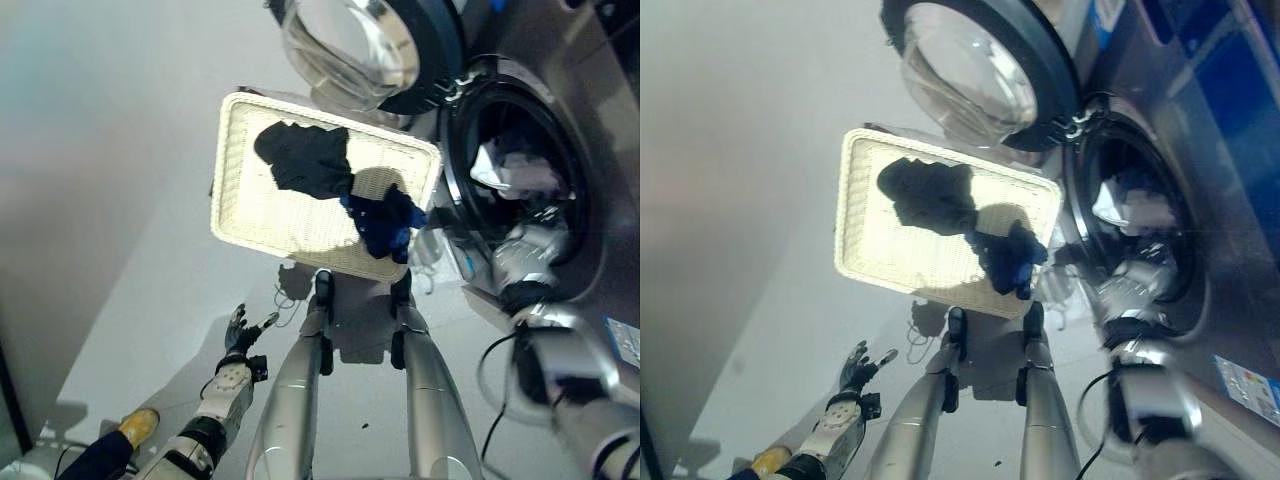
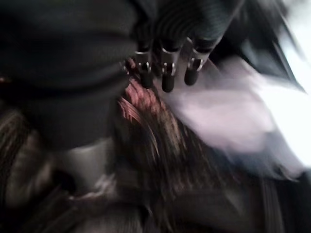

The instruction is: Put the clothes into the washing machine.

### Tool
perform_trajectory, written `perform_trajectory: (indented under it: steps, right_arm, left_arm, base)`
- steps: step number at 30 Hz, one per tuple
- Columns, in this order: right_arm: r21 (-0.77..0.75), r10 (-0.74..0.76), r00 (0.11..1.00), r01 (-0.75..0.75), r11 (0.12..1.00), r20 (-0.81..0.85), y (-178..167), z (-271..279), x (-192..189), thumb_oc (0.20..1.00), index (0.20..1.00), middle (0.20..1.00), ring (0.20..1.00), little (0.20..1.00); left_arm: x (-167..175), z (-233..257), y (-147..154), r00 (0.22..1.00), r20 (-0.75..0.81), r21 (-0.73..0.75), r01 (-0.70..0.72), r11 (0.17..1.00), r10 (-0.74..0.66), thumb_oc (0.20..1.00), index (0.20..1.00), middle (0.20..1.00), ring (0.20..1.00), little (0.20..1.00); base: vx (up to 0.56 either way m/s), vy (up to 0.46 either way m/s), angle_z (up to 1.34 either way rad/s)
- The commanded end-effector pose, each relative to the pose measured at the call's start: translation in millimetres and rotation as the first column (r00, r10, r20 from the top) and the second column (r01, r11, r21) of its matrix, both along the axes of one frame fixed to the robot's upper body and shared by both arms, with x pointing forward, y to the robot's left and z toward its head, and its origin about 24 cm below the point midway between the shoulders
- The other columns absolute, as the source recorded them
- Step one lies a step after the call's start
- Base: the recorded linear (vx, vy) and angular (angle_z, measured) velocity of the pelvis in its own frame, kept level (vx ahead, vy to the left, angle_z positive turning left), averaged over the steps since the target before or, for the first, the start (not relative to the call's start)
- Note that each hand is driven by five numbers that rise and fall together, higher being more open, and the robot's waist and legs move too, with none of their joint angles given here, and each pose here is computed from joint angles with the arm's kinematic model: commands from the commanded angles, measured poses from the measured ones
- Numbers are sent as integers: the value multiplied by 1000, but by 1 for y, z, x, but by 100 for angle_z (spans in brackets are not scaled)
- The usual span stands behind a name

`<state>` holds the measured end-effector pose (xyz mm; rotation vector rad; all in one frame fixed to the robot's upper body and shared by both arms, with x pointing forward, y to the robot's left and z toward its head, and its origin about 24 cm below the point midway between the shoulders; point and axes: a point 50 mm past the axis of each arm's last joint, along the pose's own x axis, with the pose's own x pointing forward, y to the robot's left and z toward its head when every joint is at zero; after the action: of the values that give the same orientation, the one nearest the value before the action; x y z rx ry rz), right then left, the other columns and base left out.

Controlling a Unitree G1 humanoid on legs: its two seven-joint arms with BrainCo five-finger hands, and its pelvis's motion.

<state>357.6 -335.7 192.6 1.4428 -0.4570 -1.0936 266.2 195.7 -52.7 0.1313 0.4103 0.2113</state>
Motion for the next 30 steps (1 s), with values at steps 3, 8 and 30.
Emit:
perform_trajectory:
  steps: [3,8,30]
  right_arm:
    - [151,-381,922,367,918,75,-94,29,-76,1000,1000,1000,1000,1000]
    - [293,-417,876,344,892,243,-90,34,-74,1000,1000,1000,1000,1000]
    - [-600,-299,932,122,790,-205,-6,54,-20,1000,1000,1000,1000,1000]
  left_arm:
    - [-11,-8,13,999,-46,19,-16,1000,17,1000,1000,1000,1000,1000]
    - [-7,-1,3,999,-23,18,40,999,-40,1000,1000,1000,1000,1000]
    - [-7,2,-18,997,54,-73,-49,996,54,1000,1000,1000,1000,1000]
  base:
    - [63,-109,0]
    - [52,-64,4]
    - [5,-7,-3]
